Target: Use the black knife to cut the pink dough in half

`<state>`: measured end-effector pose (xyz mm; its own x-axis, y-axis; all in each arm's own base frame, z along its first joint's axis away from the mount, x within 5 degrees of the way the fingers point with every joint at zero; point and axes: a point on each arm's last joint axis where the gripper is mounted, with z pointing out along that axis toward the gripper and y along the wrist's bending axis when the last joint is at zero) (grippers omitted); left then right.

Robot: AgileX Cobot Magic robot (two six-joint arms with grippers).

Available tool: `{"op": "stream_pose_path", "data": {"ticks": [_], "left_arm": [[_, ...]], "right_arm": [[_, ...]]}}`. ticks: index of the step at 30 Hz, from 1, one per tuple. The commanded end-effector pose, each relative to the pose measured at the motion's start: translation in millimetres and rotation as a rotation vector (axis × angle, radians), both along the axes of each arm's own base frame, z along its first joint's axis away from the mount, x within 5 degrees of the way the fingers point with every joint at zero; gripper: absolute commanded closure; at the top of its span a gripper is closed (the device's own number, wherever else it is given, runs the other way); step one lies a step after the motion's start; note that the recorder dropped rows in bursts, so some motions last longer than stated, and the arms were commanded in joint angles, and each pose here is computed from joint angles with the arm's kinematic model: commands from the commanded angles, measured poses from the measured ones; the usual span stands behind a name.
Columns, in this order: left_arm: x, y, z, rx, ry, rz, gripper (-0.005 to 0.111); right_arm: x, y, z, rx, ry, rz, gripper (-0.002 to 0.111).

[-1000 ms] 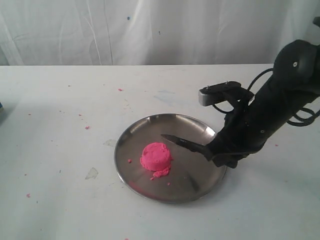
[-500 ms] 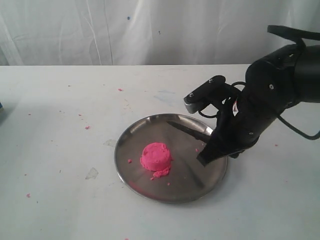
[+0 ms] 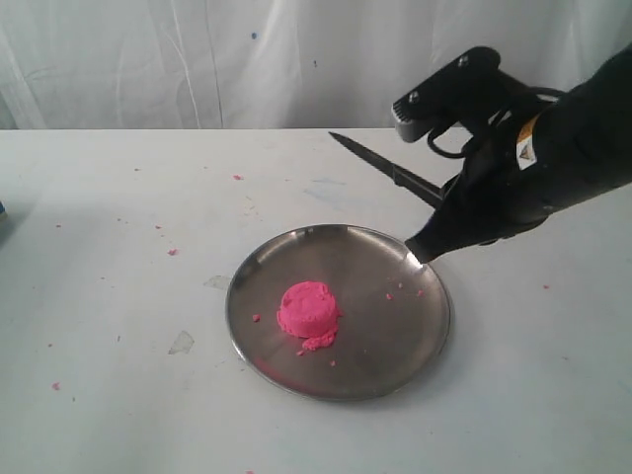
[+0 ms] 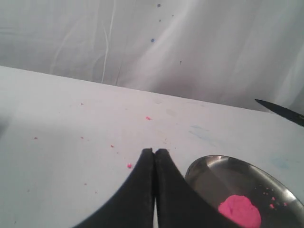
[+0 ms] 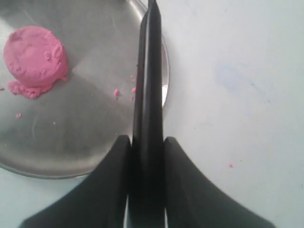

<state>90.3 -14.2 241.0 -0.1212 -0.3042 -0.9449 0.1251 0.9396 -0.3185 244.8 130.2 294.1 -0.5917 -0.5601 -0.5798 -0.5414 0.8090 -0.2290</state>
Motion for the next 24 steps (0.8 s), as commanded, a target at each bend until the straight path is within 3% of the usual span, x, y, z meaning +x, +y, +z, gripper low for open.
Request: {"op": "stream_pose_path", "data": {"ticks": [1,5,9,11,13,18,21,24], "left_arm": [[27,-8,29,0.028,0.023,-0.087,0.107],[62,-20,31,0.217,0.063,-0.250,0.107],[94,-32,2,0.430,0.108,-0.451,0.107],[107,-37,-17,0.452,0.140,-0.535,0.107],[118,-42,-29,0.408,0.144,-0.604,0.107],[141,-58,-49,0.383,0.116,-0.763,0.107],[149,-72,-63,0.445,0.123,-0.847,0.107],[153,-90,-77,0.576,0.059,-0.965,0.107]], "right_arm": [[-12,-4,17,0.074,-0.058,-0.006,0.108],[-18,-6,16,0.105,-0.088,0.003,0.108],[-21,-7,4,0.100,-0.076,0.009,0.108],[-23,-8,-1,0.091,-0.061,0.009,0.108],[-24,-9,-5,0.084,-0.050,0.008,0.108],[-27,-9,-11,0.103,-0.002,-0.011,0.108],[-29,-6,-12,0.161,0.035,-0.034,0.108],[-31,-3,-13,0.193,0.067,-0.033,0.108]]}}
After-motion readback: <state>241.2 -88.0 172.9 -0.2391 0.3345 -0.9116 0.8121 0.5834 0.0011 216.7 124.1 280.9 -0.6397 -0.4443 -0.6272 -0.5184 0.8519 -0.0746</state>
